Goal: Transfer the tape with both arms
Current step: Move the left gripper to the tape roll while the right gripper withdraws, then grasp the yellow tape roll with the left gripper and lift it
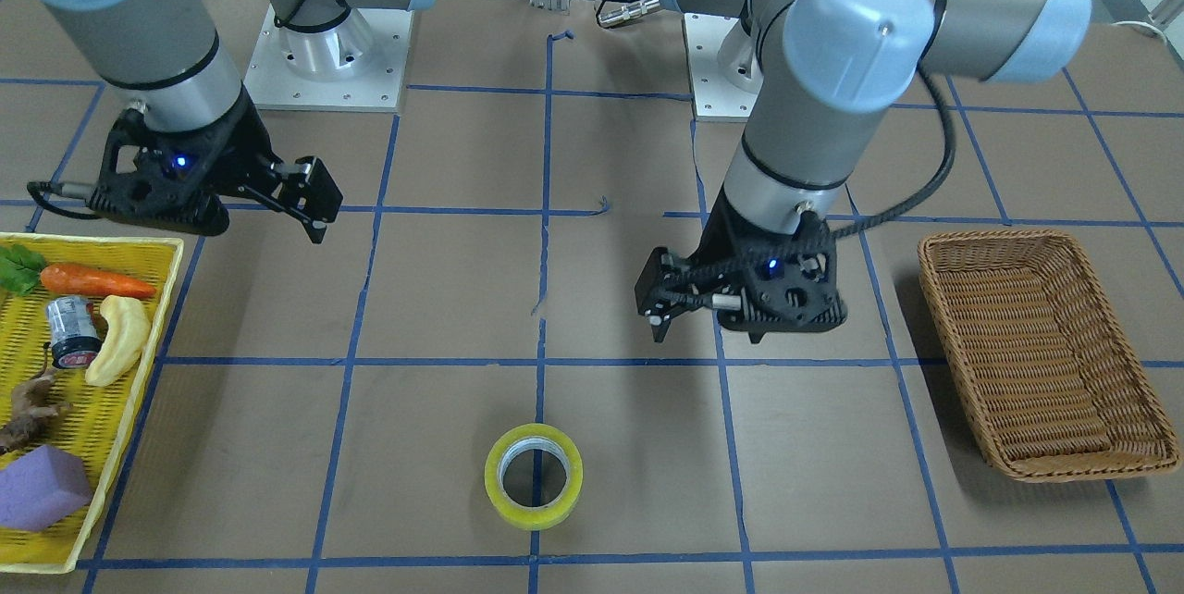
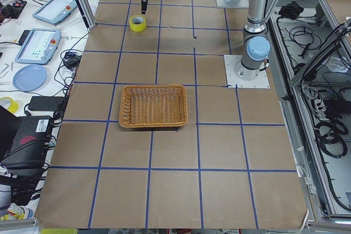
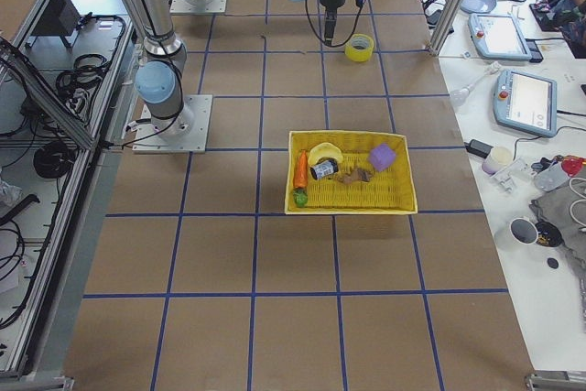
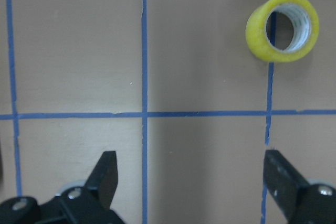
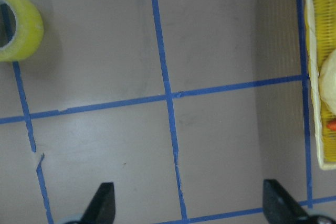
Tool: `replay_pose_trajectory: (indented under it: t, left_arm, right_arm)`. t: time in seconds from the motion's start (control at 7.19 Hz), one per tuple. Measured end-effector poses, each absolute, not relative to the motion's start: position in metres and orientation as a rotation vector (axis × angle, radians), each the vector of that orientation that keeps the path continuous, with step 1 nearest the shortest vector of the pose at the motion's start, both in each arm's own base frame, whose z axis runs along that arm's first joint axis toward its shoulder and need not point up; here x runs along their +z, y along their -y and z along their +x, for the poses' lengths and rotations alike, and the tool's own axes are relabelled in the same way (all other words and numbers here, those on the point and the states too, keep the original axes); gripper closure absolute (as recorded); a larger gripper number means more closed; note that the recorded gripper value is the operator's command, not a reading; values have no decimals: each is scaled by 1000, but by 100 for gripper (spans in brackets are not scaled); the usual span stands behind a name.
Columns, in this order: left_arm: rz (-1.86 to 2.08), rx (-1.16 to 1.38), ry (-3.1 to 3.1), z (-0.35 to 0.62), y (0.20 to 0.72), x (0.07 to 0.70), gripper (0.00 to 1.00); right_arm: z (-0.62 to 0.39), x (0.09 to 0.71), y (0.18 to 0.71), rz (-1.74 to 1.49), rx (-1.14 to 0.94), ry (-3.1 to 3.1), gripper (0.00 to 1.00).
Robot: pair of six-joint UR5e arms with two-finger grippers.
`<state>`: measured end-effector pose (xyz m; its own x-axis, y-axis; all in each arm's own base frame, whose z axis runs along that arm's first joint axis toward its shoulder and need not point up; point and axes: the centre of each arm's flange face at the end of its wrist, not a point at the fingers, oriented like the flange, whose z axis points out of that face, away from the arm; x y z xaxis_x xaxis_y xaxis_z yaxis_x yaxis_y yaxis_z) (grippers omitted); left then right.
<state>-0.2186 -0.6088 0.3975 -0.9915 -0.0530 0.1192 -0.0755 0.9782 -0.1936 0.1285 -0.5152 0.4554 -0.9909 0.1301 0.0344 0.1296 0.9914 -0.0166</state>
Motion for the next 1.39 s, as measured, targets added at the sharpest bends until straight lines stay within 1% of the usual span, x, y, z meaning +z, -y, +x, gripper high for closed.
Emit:
replay_pose_trajectory:
  t: [0.14, 0.28, 0.42, 0.56, 0.83, 0.97, 1.11, 1.25, 1.39]
  left_arm:
    - [119, 314, 2994, -239, 625, 362, 0]
    - [146, 308, 2985, -259, 640, 329, 5]
    - [193, 294, 2976, -272, 655, 305, 6]
    - [233, 263, 2975, -284, 667, 279, 0]
    - [274, 251, 2953, -298, 683, 230, 0]
    - [294, 243, 2921, -303, 686, 212, 15]
    - [298, 233, 2906, -307, 686, 202, 34]
    - [295, 220, 2904, -309, 685, 196, 59]
    - [295, 207, 2905, -309, 683, 191, 93]
  right_arm:
    - [128, 464, 502, -200, 26, 3113, 0]
    - [129, 472, 501, -187, 40, 3131, 0]
    - [130, 483, 509, -172, 48, 3138, 0]
    - [131, 494, 520, -164, 33, 3138, 0]
    - [133, 503, 529, -152, -11, 3139, 0]
    - [134, 502, 528, -147, -20, 3138, 0]
    - [134, 501, 527, -145, -23, 3134, 0]
    - [134, 500, 527, -145, -26, 3132, 0]
    - [135, 500, 526, -144, -28, 3131, 0]
